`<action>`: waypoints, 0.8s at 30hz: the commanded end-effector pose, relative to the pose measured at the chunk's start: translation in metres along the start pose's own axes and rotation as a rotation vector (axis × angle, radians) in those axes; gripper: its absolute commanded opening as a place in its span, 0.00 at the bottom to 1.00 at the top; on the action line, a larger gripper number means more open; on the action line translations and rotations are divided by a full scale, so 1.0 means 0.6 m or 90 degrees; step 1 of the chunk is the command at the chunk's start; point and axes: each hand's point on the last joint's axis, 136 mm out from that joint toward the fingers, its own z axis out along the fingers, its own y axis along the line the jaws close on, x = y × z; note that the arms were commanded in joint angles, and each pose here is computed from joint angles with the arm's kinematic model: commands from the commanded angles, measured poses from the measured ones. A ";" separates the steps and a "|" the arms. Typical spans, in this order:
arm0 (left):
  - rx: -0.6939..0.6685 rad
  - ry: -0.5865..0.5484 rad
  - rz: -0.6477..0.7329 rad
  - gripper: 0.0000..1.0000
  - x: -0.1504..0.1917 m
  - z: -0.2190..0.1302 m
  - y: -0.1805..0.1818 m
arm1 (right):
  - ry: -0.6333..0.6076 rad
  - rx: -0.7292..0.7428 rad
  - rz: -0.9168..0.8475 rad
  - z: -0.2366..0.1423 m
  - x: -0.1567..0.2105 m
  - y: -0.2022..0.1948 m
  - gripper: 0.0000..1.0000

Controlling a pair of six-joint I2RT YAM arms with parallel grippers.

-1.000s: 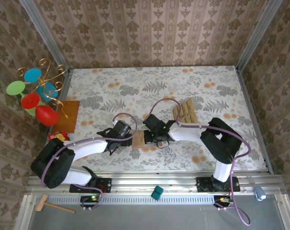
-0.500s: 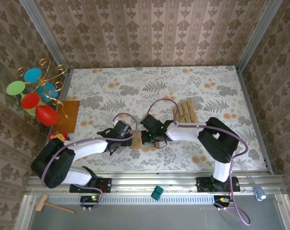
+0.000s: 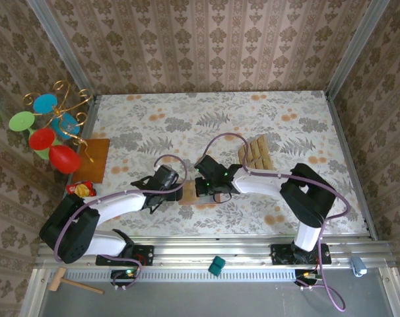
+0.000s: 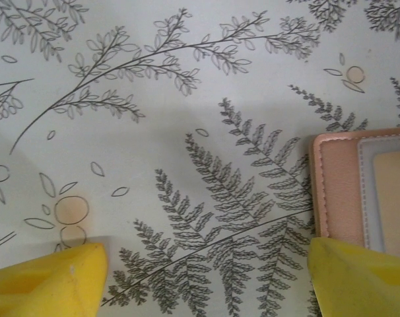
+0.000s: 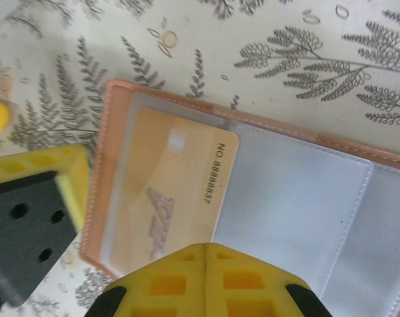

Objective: Put the credit cards into the card holder
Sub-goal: Insert the credit card into the card slot.

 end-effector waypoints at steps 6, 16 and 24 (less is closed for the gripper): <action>-0.042 0.031 -0.021 0.81 0.023 0.001 0.034 | 0.000 0.012 0.002 -0.005 -0.001 -0.007 0.00; -0.083 0.026 -0.028 0.81 0.029 -0.008 0.059 | 0.015 0.018 0.008 0.013 0.010 -0.014 0.00; -0.082 0.041 -0.028 0.81 0.037 -0.001 0.058 | 0.033 0.017 0.007 0.028 0.022 -0.015 0.00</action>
